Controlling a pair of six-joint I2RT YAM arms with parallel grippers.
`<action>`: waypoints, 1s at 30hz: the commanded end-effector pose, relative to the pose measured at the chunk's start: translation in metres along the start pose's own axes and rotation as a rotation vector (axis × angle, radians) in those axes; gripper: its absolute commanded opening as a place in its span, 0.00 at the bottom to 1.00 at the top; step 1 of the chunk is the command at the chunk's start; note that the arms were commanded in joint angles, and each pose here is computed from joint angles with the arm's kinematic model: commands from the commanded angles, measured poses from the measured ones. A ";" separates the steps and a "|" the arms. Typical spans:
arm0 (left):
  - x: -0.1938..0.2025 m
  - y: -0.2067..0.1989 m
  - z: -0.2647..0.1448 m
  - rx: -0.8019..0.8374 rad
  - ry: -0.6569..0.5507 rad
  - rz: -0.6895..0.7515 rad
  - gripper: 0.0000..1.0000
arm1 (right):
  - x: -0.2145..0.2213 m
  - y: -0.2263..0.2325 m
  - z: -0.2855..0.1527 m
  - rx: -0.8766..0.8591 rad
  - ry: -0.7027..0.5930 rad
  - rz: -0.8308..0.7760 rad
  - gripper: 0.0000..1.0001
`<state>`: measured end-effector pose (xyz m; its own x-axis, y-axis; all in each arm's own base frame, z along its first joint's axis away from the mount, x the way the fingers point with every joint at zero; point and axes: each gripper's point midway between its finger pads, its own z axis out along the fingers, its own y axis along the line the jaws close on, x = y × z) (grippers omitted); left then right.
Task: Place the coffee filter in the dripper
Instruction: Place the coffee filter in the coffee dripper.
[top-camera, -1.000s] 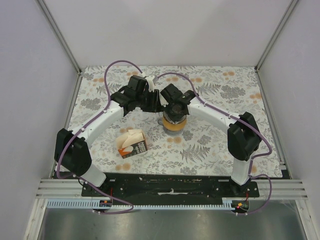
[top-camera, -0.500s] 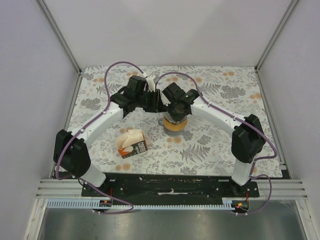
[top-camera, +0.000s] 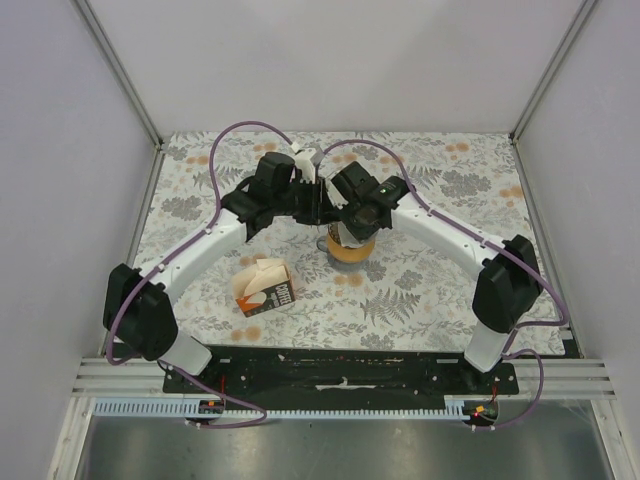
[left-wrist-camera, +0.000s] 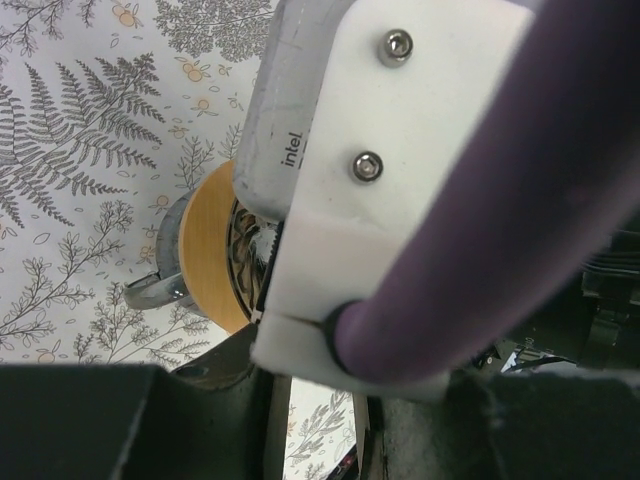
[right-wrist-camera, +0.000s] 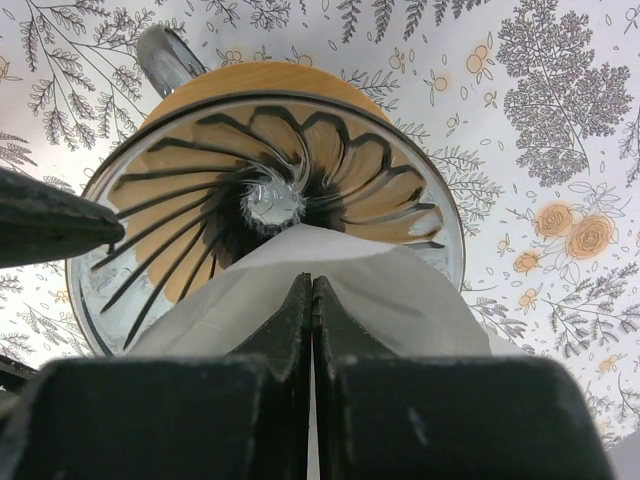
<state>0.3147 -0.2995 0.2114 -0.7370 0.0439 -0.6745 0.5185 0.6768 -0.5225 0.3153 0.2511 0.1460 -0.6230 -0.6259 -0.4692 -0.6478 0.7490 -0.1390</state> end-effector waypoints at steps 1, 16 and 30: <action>0.034 0.020 0.009 -0.060 0.098 -0.062 0.33 | -0.070 0.007 -0.058 -0.054 -0.328 0.009 0.00; 0.051 0.039 0.012 -0.130 0.124 -0.065 0.33 | -0.062 0.036 -0.013 -0.203 -0.254 0.009 0.00; 0.050 0.037 0.011 -0.131 0.126 -0.042 0.24 | -0.070 0.018 -0.044 -0.167 -0.326 0.019 0.00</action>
<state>0.3156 -0.2823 0.1732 -0.7720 0.0443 -0.6341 0.4444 0.7509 -0.4886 0.3120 0.2735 0.1430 -0.6331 -0.5730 -0.5204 -0.6741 0.7387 0.0066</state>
